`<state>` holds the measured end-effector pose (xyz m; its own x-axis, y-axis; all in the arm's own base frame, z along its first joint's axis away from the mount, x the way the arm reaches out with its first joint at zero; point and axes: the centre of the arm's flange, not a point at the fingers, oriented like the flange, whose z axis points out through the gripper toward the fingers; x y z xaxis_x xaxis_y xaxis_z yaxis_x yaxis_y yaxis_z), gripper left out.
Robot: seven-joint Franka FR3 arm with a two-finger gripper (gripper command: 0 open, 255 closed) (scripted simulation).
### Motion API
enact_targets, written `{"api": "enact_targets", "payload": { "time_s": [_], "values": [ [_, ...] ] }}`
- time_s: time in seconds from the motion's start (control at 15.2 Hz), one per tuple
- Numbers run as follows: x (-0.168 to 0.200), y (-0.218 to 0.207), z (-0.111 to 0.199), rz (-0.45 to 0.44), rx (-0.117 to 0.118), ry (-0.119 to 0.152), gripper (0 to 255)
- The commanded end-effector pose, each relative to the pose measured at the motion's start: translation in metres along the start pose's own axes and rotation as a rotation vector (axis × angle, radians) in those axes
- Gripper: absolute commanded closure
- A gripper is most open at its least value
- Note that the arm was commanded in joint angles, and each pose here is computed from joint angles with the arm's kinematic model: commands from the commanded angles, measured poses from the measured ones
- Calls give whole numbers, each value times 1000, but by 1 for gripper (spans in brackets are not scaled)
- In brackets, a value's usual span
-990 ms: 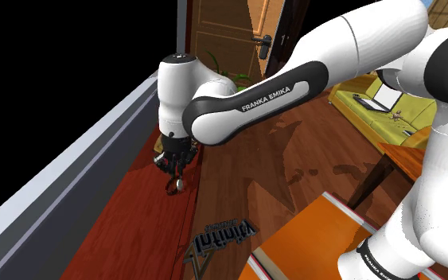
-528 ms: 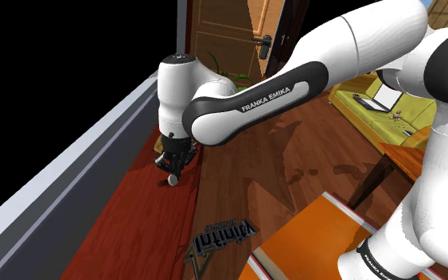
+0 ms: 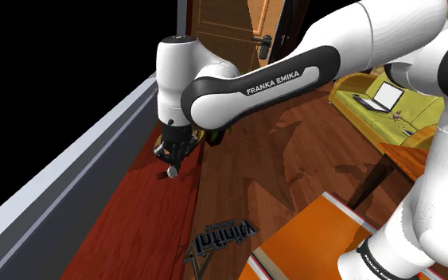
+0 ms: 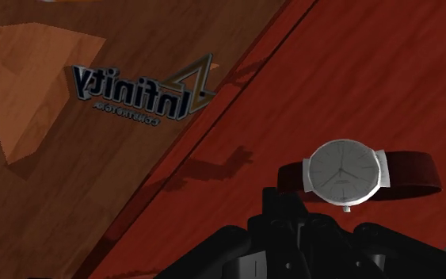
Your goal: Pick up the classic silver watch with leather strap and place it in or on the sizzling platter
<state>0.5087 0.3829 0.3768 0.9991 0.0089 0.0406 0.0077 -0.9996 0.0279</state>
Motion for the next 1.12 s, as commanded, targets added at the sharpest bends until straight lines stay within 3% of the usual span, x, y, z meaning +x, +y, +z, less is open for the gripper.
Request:
{"api": "enact_targets", "payload": {
  "time_s": [0.0,1.06],
  "values": [
    [1,2,-11,0,0,0,255],
    [15,11,-87,0,0,0,255]
  ]
}}
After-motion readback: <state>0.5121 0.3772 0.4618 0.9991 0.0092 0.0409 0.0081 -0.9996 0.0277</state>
